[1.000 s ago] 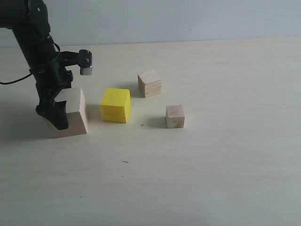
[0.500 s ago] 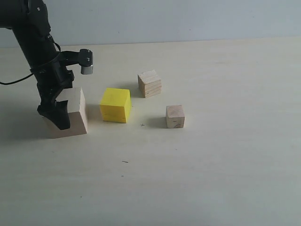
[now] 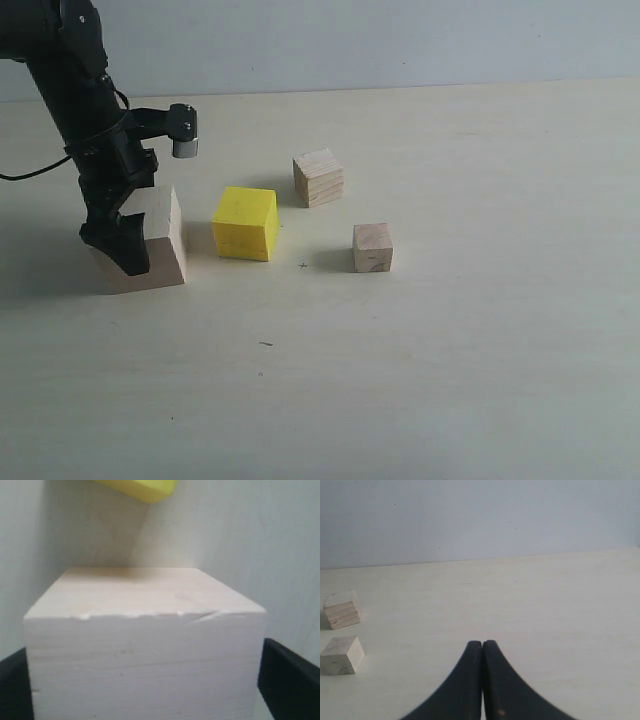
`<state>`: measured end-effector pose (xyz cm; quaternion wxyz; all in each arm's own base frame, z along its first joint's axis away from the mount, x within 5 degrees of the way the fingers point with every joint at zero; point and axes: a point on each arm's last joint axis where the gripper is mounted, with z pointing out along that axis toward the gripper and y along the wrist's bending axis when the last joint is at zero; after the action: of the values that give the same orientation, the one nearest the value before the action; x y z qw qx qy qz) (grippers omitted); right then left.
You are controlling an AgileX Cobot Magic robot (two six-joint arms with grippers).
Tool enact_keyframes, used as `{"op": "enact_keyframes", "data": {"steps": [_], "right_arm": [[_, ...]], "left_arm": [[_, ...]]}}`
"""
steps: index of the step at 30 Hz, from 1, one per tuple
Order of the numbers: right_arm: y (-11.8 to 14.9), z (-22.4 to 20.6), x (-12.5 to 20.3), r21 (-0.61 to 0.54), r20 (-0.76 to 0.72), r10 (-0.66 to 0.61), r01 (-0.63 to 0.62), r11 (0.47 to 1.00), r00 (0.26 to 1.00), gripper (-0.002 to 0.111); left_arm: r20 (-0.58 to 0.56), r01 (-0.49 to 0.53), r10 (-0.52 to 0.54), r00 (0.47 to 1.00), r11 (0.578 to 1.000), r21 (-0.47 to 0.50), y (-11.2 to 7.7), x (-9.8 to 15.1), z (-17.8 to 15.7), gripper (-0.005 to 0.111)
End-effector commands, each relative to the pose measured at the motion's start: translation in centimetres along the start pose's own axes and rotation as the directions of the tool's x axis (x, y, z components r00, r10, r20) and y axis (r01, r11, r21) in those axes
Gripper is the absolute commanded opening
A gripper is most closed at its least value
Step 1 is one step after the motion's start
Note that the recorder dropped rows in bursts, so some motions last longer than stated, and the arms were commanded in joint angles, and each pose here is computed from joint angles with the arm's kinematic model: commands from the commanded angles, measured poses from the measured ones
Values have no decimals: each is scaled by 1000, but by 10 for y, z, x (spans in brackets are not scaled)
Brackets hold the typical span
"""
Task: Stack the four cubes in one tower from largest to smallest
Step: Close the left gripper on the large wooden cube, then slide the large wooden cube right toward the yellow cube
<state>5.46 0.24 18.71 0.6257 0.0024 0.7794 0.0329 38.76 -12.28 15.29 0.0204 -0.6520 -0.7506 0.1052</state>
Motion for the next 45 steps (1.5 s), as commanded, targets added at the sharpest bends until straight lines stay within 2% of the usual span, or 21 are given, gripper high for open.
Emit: {"op": "enact_keyframes", "data": {"steps": [1,13,16,19,26,30,31,37,45], "right_arm": [[0,0,0,-3,14,-2,2,1000,1000,0],[0,0,0,-3,14,-2,2,1000,1000,0],[0,0,0,-3,14,-2,2,1000,1000,0],[0,0,0,-3,14,-2,2,1000,1000,0],[0,0,0,-3,14,-2,2,1000,1000,0],[0,0,0,-3,14,-2,2,1000,1000,0],[0,0,0,-3,14,-2,2,1000,1000,0],[0,0,0,-3,14,-2,2,1000,1000,0],[0,0,0,-3,14,-2,2,1000,1000,0]], "left_arm": [[18,21,-21,1000,1000,-7,0,-2,-4,105],[24,40,-40,999,999,-2,0,-3,-3,105],[14,51,-51,999,999,18,-3,0,2,102],[-4,54,-54,999,998,43,-7,3,9,87],[-10,55,-54,998,997,49,-8,4,11,31],[-10,55,-54,998,997,49,-8,4,11,4],[-10,55,-54,998,997,49,-8,4,11,0],[-10,53,-53,999,997,49,-8,4,11,0],[-2,-3,3,1000,999,35,-8,2,11,0]]}}
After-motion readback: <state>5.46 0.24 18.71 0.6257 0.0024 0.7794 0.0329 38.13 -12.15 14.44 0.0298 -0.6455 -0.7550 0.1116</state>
